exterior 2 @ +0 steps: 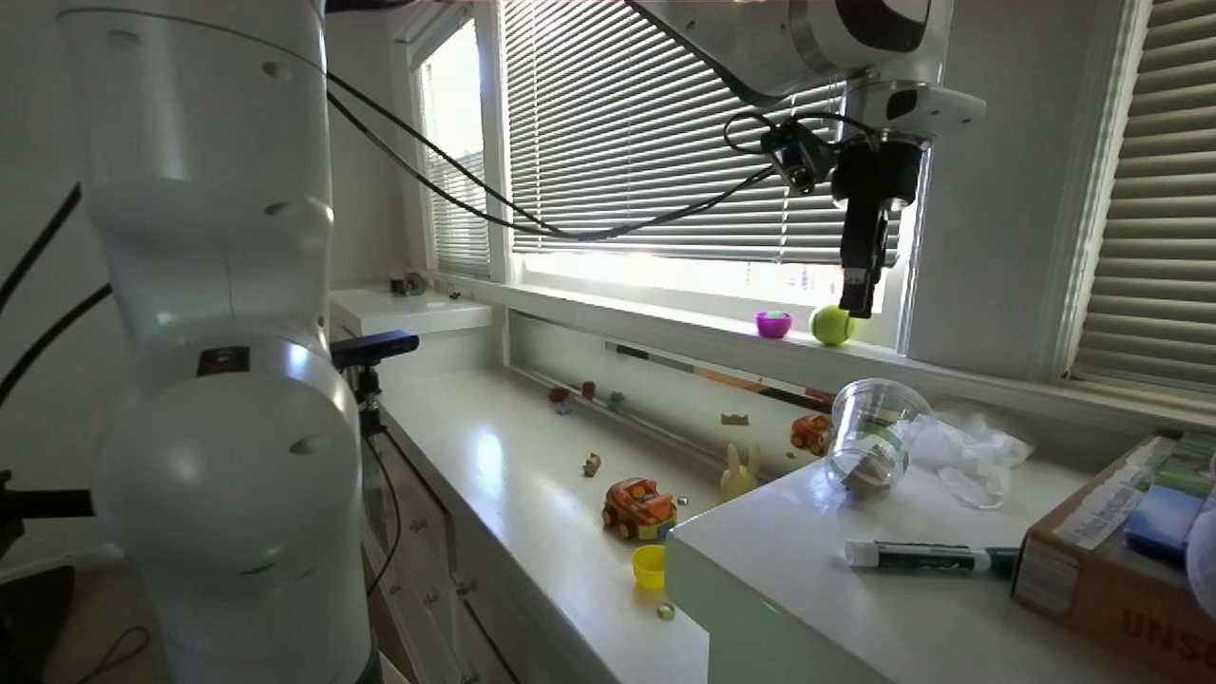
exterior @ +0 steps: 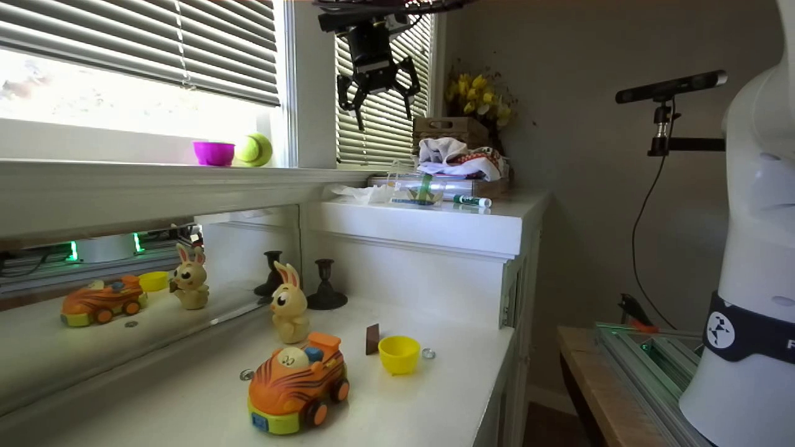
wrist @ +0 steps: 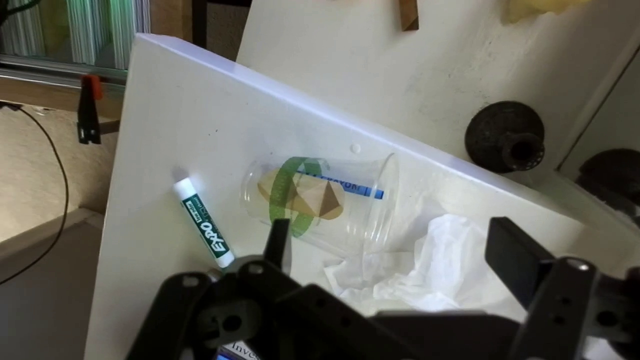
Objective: Place the clear cup upright.
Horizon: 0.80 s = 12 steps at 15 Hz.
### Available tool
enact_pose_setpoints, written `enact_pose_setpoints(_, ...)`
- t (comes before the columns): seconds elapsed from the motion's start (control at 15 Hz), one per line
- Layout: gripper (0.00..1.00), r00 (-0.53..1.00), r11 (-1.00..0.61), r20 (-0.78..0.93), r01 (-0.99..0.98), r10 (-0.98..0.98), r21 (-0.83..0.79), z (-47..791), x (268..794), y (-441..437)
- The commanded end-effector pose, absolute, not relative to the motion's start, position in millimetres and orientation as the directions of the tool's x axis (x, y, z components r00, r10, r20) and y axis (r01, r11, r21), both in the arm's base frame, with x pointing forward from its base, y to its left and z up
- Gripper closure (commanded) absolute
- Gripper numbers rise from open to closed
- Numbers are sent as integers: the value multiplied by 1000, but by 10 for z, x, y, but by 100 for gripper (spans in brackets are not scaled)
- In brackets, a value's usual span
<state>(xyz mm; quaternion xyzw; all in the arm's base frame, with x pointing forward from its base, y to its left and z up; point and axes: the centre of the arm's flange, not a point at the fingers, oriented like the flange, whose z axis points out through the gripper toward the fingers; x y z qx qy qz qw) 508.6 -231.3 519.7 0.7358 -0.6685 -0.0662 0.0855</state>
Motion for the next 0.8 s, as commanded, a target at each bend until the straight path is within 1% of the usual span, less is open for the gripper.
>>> enact_pose_setpoints(0.0, 0, 42, -32, 36, -965, -998, 262, 5217, 5176, -2454)
enact_pose_setpoints(0.47, 0, 11, -2, 33, -962, -999, 273, 4986, 5128, -2591)
enact_pose_setpoints(0.53, 0, 33, -30, 9, -963, -999, 269, 4962, 5091, -2589)
enact_pose_setpoints(0.73, 0, 28, -25, 9, -962, -1000, 272, 4939, 5092, -2601)
